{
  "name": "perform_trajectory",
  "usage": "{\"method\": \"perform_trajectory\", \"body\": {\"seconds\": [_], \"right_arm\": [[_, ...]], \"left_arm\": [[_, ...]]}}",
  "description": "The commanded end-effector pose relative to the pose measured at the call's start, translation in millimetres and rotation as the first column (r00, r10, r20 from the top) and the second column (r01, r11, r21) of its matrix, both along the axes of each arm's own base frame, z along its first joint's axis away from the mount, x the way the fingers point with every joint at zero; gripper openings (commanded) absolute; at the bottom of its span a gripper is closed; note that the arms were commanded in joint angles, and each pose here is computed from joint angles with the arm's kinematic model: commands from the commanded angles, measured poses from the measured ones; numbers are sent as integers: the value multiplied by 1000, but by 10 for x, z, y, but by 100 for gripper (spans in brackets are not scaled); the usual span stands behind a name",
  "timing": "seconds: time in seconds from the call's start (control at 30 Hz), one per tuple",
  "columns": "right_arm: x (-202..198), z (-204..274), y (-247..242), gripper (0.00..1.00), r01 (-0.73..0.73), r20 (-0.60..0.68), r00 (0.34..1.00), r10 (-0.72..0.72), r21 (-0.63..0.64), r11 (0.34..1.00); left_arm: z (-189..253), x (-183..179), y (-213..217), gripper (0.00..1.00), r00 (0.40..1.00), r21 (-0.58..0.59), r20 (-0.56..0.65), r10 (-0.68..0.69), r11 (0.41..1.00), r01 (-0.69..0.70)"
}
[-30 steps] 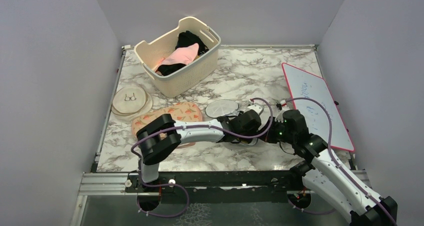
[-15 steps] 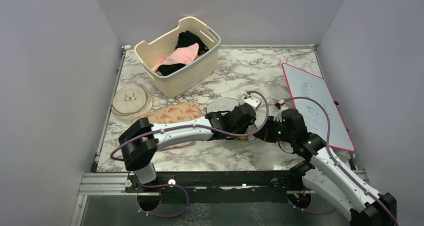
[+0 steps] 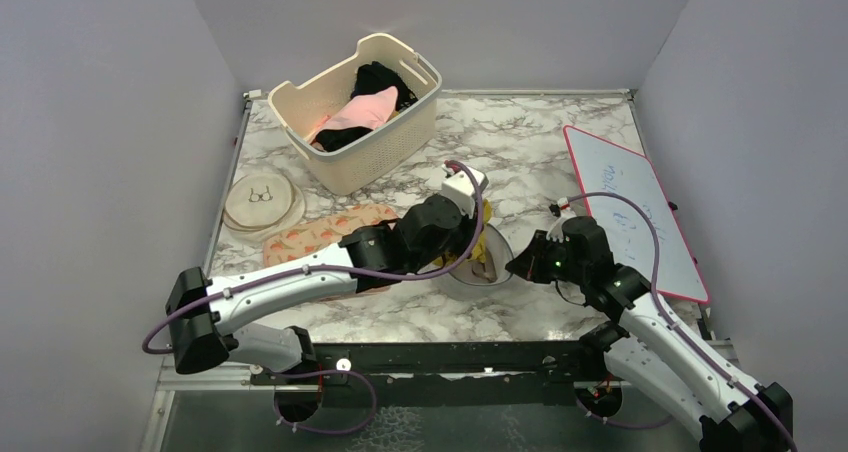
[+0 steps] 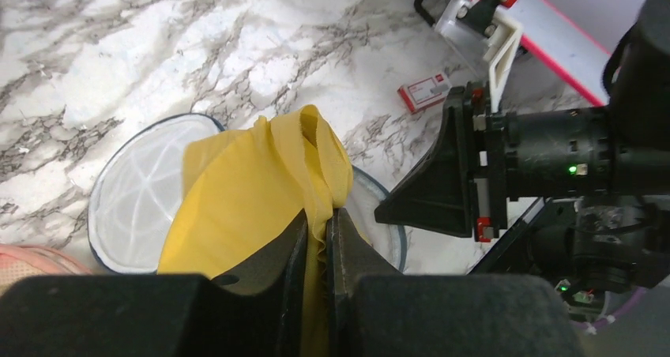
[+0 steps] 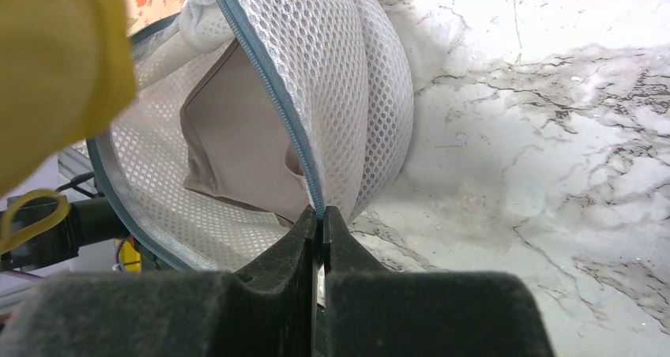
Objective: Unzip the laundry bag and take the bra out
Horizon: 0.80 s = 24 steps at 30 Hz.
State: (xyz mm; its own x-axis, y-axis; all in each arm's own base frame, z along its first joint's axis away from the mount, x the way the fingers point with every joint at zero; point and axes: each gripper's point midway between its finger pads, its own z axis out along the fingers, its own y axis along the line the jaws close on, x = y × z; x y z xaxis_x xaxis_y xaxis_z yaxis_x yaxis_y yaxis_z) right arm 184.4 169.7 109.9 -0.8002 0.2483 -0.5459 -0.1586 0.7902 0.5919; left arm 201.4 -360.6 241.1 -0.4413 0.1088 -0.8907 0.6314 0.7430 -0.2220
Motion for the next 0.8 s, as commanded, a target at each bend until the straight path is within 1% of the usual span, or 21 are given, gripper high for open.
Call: {"method": "perform_trajectory", "body": {"seconds": [0.0, 0.23, 0.37, 0.43, 0.53, 0.6, 0.7, 0.77], "right_arm": [[46, 16, -9, 1, 7, 38, 999, -7, -1, 1000], [54, 25, 1, 1, 1, 43, 999, -1, 0, 1000], [44, 10, 8, 1, -6, 36, 999, 5, 0, 1000], [35, 8, 10, 1, -9, 35, 999, 9, 1, 1000], [38, 27, 10, 1, -8, 41, 999, 8, 5, 1000], [34, 44, 15, 1, -11, 44, 999, 11, 8, 1000], [35, 71, 26, 1, -17, 48, 999, 17, 12, 1000], [32, 85, 28, 1, -20, 47, 999, 20, 11, 1000]], "left_arm": [[483, 50, 86, 0, 996, -99, 80, 40, 995, -32], [873, 25, 217, 0, 992, -167, 113, 60, 985, -41], [1035, 84, 244, 0, 991, -177, 110, 78, 983, -58], [1115, 171, 274, 0, 987, -156, 126, 96, 985, -76], [1263, 431, 411, 0, 969, -85, 178, 174, 983, -161], [1381, 663, 548, 0, 944, -50, 229, 238, 971, -232], [1596, 1048, 727, 0, 907, -27, 289, 308, 949, -313], [1716, 1338, 886, 0, 865, -1, 340, 370, 920, -393]]}}
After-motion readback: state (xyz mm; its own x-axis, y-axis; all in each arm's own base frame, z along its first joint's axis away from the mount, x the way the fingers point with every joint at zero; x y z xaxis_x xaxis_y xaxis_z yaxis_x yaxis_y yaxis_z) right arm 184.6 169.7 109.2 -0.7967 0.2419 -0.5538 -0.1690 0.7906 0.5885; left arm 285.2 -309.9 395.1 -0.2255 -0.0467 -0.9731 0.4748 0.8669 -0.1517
